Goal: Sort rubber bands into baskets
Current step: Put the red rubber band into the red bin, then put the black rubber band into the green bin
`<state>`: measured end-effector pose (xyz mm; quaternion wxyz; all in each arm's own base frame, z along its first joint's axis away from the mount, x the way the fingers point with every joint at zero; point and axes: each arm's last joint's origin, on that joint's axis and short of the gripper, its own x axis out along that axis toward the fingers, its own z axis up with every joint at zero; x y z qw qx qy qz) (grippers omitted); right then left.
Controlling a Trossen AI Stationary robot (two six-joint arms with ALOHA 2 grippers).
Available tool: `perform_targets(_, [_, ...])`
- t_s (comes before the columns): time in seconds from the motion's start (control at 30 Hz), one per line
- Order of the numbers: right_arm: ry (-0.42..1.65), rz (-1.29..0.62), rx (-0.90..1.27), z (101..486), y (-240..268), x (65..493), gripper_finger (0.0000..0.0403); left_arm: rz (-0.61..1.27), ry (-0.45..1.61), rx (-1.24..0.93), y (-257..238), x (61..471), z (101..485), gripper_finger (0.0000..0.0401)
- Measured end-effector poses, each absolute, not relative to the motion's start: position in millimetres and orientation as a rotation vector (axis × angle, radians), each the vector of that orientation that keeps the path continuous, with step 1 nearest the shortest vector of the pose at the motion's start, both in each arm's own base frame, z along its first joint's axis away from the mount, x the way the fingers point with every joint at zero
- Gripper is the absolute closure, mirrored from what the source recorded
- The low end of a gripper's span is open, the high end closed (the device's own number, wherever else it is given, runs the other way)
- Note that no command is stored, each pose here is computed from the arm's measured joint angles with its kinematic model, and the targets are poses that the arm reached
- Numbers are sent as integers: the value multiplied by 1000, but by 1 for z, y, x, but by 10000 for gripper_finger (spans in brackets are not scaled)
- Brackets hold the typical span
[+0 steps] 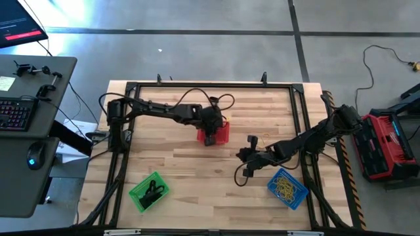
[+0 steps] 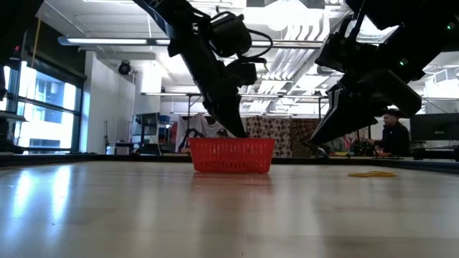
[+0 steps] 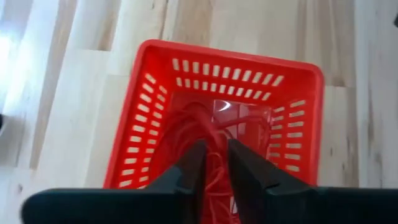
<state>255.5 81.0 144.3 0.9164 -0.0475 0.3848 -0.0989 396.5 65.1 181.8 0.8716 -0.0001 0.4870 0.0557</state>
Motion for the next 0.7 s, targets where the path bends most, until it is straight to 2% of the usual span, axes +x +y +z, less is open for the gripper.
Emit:
perform_targets(0.2, [792, -204, -92, 144, 81, 256, 403, 140, 1030, 15, 65, 398, 189, 313])
perform_targets(0.47, [767, -207, -66, 146, 81, 257, 403, 139, 1008, 78, 69, 406, 214, 306])
perform_targets(0.6, [761, -206, -63, 146, 82, 258, 403, 177, 1031, 170, 76, 405, 219, 320])
perform_targets(0.7, [750, -206, -57, 147, 82, 259, 403, 224, 1080, 196, 98, 398, 217, 355])
